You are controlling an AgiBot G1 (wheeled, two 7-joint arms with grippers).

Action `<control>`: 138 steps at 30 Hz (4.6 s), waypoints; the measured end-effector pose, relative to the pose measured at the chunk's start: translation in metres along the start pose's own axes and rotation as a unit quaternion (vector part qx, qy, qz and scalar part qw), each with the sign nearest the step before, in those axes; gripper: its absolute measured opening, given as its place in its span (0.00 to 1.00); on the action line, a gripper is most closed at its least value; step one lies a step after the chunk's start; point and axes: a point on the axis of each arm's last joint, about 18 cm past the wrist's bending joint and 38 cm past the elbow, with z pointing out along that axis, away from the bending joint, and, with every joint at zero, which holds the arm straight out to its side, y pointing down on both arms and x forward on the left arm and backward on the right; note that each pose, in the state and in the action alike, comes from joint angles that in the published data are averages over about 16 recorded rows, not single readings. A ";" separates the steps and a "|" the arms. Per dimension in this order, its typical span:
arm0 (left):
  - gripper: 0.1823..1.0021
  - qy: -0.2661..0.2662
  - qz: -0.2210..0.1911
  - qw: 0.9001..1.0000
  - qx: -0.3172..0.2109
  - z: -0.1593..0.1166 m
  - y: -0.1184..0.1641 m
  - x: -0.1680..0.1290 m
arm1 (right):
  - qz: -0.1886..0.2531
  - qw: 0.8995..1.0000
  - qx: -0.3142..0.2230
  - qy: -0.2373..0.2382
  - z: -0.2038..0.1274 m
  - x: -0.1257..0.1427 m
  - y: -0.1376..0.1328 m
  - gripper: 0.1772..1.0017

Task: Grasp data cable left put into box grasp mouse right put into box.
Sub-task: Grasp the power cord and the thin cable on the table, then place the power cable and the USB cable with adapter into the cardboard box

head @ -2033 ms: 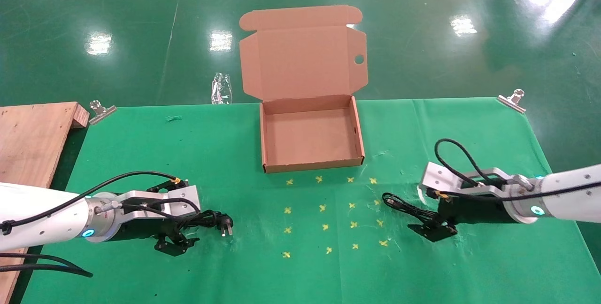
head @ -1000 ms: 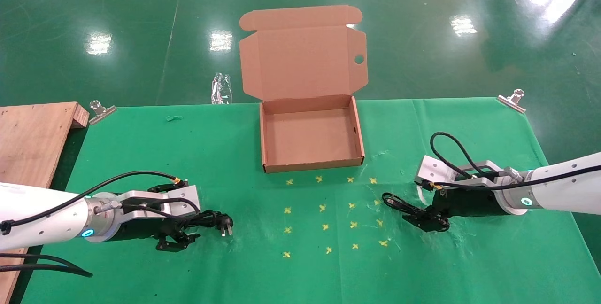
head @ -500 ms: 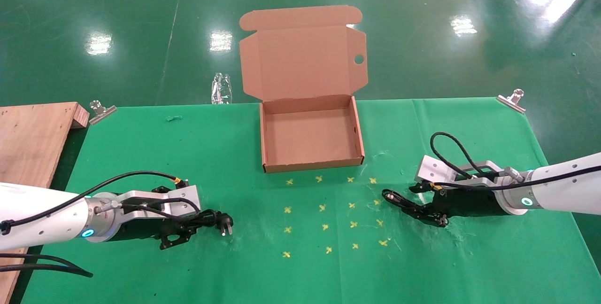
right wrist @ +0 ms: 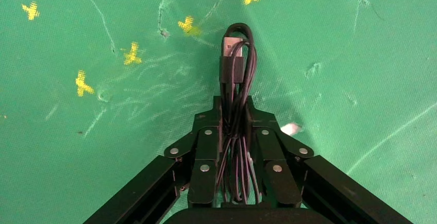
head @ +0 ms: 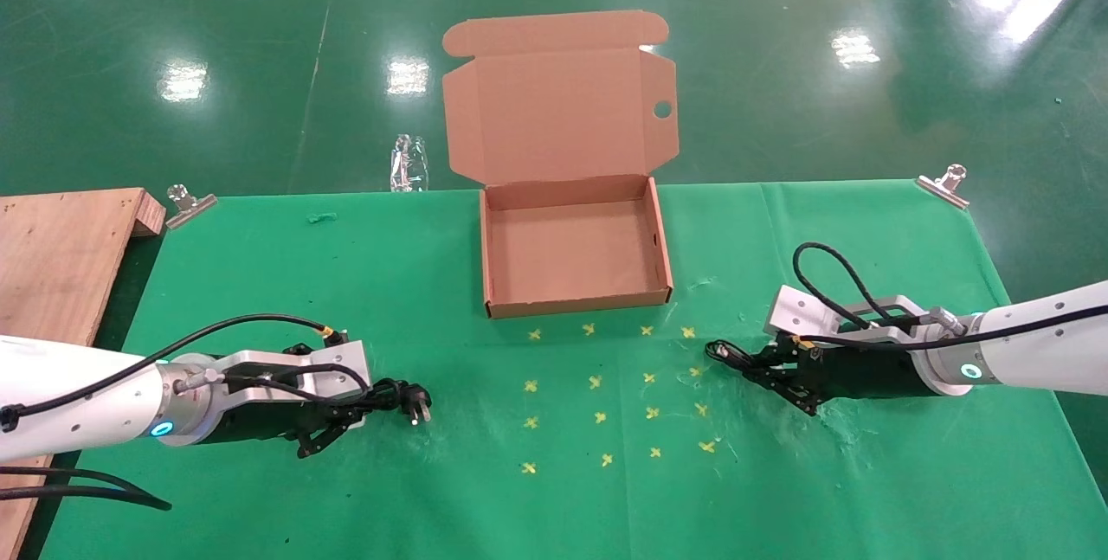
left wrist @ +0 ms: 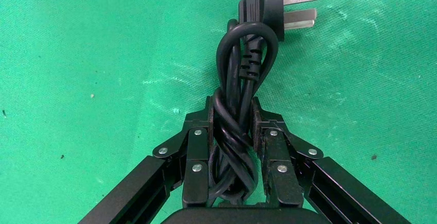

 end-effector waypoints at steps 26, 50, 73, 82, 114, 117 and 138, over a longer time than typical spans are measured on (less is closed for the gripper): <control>0.16 -0.037 0.023 0.989 0.138 -0.042 -0.096 -0.049 | -0.023 0.993 0.042 0.111 -0.087 0.064 -0.038 0.08; 0.16 -0.191 0.139 0.963 0.131 0.062 -0.256 -0.035 | -0.045 0.980 0.058 0.187 -0.153 0.072 -0.063 0.08; 0.35 -0.238 0.035 0.967 0.086 0.045 -0.220 -0.088 | -0.101 0.964 0.119 0.216 -0.175 0.075 -0.119 0.08; 0.56 -0.310 -0.097 0.944 0.058 -0.016 -0.127 -0.167 | -0.173 0.948 0.173 0.206 -0.155 0.074 -0.192 0.08; 1.00 -0.345 -0.129 0.929 0.037 -0.046 -0.079 -0.191 | -0.307 0.919 0.228 0.097 -0.079 -0.003 -0.309 0.08; 1.00 -0.345 -0.129 0.929 0.037 -0.046 -0.079 -0.191 | -0.307 0.922 0.215 0.095 -0.077 -0.007 -0.299 0.08; 1.00 -0.345 -0.129 0.929 0.037 -0.047 -0.078 -0.191 | -0.230 0.960 0.110 0.118 -0.005 0.017 -0.225 0.08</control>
